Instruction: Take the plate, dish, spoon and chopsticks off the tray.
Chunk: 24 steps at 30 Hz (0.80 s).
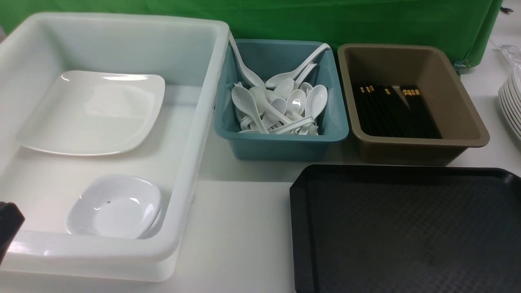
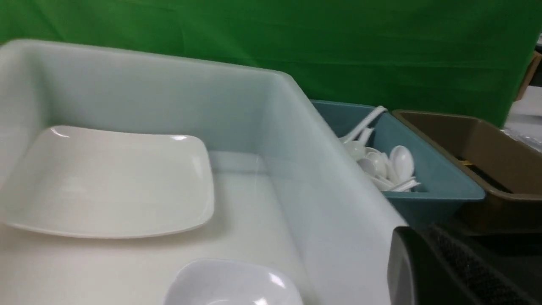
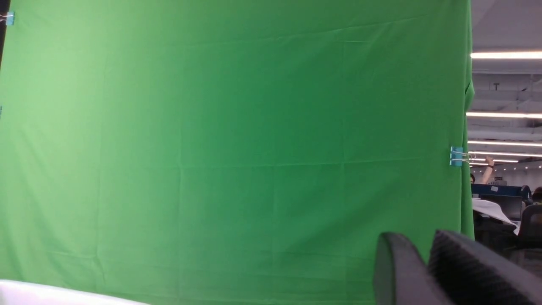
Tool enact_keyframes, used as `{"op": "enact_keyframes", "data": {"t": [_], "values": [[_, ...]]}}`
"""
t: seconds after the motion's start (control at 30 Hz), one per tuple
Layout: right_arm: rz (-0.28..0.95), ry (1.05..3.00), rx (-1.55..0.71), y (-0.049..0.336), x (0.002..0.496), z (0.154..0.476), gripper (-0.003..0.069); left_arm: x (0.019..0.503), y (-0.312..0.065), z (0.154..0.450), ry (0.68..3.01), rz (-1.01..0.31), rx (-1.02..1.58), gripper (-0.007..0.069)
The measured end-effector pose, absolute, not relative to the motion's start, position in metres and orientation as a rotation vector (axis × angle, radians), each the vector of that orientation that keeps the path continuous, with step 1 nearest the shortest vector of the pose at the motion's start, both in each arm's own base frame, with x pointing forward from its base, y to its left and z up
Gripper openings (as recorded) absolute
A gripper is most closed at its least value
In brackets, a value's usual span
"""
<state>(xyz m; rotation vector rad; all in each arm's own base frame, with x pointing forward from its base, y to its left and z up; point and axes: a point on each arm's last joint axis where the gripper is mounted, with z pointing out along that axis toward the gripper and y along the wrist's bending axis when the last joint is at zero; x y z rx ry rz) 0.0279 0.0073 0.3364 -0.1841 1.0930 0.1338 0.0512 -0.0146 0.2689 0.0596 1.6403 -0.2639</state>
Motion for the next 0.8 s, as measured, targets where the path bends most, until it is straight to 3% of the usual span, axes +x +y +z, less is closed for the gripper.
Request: {"op": "enact_keyframes", "data": {"t": [0.23,0.37,0.8], "values": [[0.134,1.093,-0.184,0.007,0.028,0.336,0.0181,0.056,-0.001,0.205,1.668,-0.054,-0.094,0.0010],[0.134,1.094,-0.184,0.007,0.028,0.336,0.0192,0.055,0.000,0.187,1.765,0.001,-0.056,0.0011],[0.140,1.095,-0.180,0.007,0.028,0.336,0.0218,0.056,0.000,0.190,1.720,0.012,-0.036,0.0011]]}}
